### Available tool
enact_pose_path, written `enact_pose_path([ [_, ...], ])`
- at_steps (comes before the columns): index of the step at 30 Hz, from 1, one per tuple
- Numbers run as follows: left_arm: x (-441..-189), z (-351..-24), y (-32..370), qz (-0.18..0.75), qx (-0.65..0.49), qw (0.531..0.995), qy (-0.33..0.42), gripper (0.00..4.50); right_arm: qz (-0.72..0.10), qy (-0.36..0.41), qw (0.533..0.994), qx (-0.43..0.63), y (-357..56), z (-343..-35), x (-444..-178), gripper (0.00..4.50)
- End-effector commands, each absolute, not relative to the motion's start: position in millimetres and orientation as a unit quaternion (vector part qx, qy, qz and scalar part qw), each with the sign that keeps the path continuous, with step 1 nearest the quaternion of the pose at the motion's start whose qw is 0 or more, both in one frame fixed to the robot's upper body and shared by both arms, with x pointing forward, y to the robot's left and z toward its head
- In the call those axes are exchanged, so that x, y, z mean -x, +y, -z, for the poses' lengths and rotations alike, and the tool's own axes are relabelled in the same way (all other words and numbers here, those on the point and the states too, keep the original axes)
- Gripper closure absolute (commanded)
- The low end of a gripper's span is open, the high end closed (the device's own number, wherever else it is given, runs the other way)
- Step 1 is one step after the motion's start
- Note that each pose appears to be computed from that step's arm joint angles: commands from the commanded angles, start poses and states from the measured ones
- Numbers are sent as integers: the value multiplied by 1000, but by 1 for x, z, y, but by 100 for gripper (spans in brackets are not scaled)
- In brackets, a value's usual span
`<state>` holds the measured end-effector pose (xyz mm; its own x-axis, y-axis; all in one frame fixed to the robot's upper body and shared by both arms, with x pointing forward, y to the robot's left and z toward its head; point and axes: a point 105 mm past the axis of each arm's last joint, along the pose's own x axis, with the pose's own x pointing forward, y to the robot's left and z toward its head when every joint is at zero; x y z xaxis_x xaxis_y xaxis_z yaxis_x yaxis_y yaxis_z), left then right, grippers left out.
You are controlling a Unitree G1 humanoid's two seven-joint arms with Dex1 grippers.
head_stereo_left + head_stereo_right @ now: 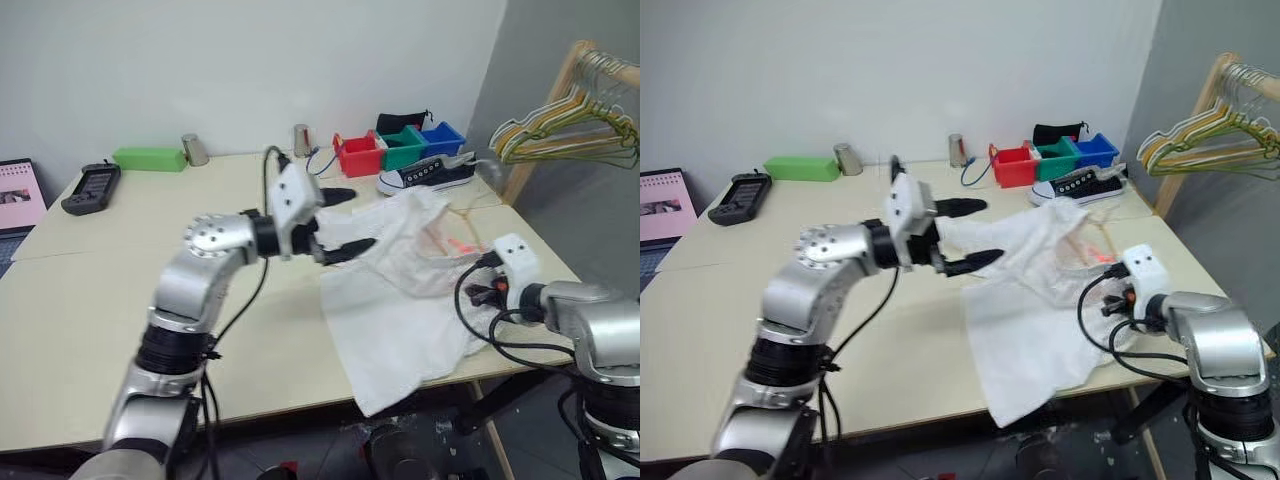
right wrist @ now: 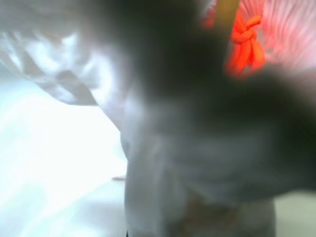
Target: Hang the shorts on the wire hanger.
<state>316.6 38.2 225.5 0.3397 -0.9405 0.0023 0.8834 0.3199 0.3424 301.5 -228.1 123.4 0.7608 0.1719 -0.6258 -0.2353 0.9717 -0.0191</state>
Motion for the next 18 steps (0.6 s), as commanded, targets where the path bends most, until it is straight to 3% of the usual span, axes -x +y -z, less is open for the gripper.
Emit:
enact_pose_path([
  [1,-310,-240,9,570,-118,801,-140,4,13,292,955,42,-263,-142,-296,450],
  [6,-321,-243,-24,556,-105,809,-160,4,142,270,950,64,-302,-145,-292,450],
  [11,-327,-259,-44,550,-85,809,-189,4,263,213,937,82,-343,-172,-299,450],
  [18,-329,-268,-50,545,-80,809,-203,4,334,158,927,67,-370,-199,-309,450],
])
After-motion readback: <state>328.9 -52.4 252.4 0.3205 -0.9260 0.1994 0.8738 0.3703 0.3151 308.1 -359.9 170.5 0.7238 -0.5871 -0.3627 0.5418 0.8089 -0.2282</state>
